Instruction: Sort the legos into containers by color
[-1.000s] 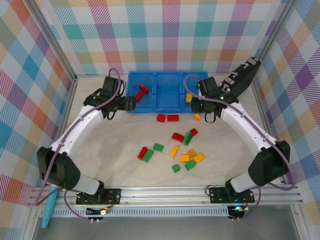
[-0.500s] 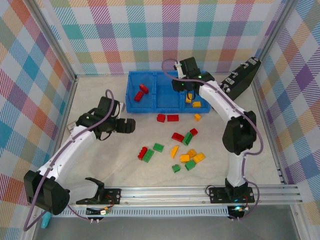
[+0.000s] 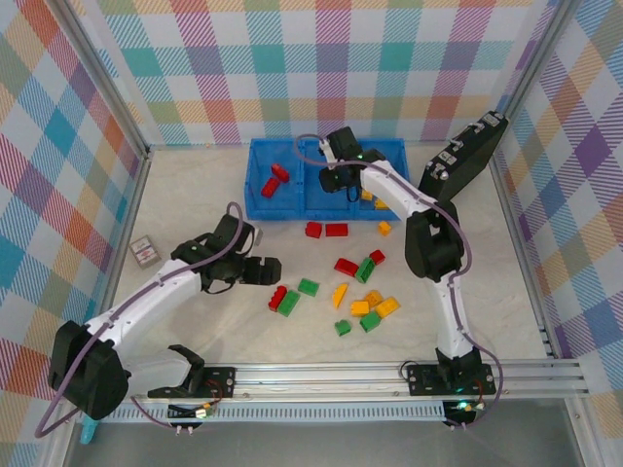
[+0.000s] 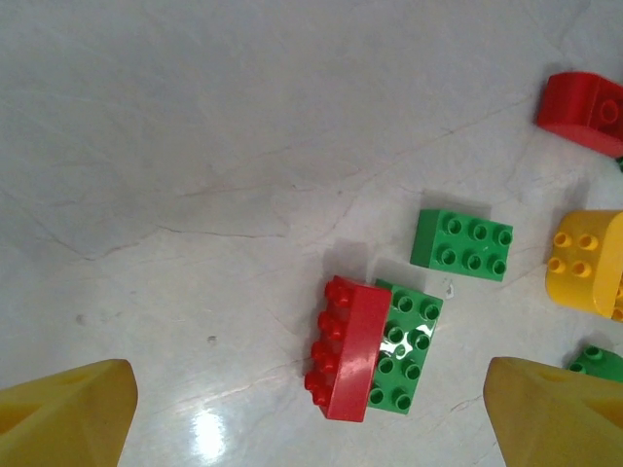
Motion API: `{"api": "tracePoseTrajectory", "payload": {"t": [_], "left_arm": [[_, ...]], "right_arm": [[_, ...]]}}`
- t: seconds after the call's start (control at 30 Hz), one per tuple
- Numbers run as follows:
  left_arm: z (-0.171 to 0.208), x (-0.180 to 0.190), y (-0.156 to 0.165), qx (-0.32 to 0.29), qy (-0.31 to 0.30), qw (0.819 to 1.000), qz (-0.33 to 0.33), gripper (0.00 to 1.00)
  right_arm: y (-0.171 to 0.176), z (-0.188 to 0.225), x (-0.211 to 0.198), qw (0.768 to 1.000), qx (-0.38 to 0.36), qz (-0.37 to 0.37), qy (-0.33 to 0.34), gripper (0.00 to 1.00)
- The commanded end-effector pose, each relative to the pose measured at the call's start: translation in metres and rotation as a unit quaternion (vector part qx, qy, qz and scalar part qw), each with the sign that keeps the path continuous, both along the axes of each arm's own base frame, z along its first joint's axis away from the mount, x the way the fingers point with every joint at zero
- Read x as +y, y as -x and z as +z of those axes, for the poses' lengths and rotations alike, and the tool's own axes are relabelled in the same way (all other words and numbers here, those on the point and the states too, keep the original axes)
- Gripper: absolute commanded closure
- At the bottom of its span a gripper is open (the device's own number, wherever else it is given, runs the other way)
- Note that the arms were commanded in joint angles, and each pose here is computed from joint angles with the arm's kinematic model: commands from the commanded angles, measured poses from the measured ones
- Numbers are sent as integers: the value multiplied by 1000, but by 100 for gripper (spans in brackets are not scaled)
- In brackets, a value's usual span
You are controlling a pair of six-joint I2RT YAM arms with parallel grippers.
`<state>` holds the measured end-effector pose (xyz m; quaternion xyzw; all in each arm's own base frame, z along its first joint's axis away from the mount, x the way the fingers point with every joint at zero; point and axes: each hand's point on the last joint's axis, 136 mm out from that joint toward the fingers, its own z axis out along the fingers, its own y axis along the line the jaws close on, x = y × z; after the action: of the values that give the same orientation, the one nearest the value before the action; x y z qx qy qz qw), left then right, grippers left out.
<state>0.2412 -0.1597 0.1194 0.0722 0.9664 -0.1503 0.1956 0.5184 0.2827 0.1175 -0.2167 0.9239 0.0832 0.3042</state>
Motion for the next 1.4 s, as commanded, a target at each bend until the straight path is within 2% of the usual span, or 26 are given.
{"api": "tracePoseTrajectory", "payload": {"t": [0.0, 0.2, 0.3, 0.53, 0.67, 0.93, 1.13, 1.3, 1.37], "left_arm": [[-12, -12, 3, 13, 12, 1000, 2, 9], [-40, -18, 16, 40, -10, 999, -6, 10], [-48, -24, 16, 43, -20, 999, -10, 10], [-64, -33, 12, 53, -36, 998, -10, 14], [-75, -32, 12, 66, -54, 996, -9, 17], [-92, -29, 13, 88, -77, 993, -4, 30], [-96, -26, 14, 94, -86, 992, 0, 47], [-101, -20, 20, 103, -95, 990, 6, 51], [-101, -17, 23, 105, -98, 990, 9, 56]], "right_arm": [[-2, -2, 13, 1000, -6, 20, -7, 68], [-3, -28, 18, 1000, 15, 27, -2, 66], [-3, -35, 18, 999, 20, 26, 1, 62], [-4, -29, 18, 1000, 13, 24, -3, 51], [-2, -19, 18, 1000, 7, 27, -7, 51], [5, 16, 14, 999, -18, 34, -16, 52], [15, 41, 5, 999, -36, 29, -17, 52], [22, 51, -4, 999, -46, 22, -10, 51], [24, 52, -8, 999, -48, 20, -4, 51]]}}
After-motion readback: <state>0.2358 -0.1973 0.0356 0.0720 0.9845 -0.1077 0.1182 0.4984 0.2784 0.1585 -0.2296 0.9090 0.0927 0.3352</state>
